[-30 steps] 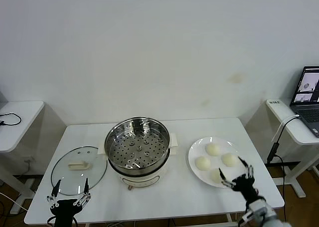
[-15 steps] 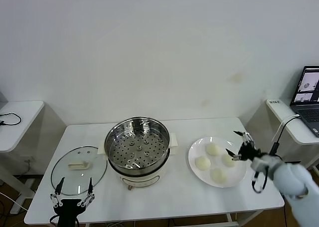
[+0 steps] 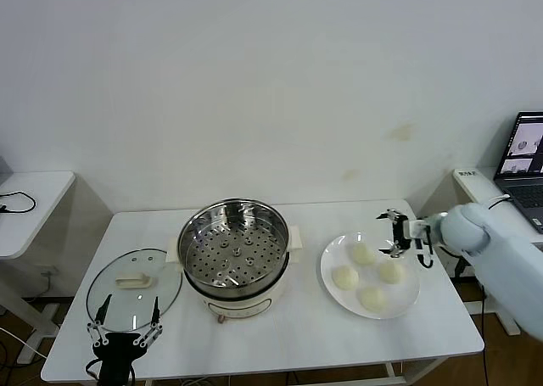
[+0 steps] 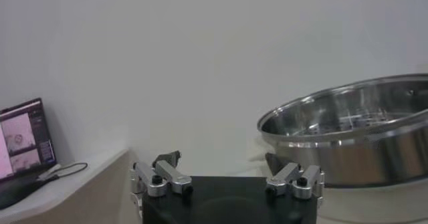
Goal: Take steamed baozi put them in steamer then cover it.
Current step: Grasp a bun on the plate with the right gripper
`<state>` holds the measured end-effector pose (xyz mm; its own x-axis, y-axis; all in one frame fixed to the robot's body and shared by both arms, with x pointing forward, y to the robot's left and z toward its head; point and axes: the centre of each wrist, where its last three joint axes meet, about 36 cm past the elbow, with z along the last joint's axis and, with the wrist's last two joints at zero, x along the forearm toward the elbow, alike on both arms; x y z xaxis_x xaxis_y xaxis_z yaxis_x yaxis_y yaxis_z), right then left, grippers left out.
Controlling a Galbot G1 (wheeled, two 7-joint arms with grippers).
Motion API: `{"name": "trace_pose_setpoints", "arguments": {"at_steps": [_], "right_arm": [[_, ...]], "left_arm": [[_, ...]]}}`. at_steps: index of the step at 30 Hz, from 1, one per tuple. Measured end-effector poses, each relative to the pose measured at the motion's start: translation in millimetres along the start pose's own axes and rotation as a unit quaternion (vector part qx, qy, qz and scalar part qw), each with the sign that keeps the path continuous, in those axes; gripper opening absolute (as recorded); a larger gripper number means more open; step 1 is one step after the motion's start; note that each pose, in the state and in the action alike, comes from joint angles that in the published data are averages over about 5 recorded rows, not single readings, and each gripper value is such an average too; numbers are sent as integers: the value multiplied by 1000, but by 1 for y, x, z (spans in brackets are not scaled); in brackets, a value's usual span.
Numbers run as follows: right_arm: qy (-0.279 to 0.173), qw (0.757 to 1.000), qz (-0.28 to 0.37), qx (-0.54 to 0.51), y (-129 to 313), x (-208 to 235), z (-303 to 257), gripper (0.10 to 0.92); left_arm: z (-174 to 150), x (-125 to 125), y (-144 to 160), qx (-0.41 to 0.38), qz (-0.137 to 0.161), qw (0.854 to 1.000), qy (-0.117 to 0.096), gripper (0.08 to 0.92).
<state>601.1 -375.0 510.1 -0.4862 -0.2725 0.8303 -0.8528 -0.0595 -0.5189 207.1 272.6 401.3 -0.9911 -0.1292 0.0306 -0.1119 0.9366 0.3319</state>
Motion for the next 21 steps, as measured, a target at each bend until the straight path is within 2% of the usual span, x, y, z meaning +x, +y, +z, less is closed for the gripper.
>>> {"name": "trace_pose_setpoints", "arguments": {"at_steps": [9,21], "right_arm": [[33,996,-77,15,-27,-46,-9,823],[64,990,-120,24,-39,-88,-21,823]], "left_arm": [[0,3,6,-10,-1,1000,0,823],[-2,7,11,-19,-4,1000,-3,823]]}}
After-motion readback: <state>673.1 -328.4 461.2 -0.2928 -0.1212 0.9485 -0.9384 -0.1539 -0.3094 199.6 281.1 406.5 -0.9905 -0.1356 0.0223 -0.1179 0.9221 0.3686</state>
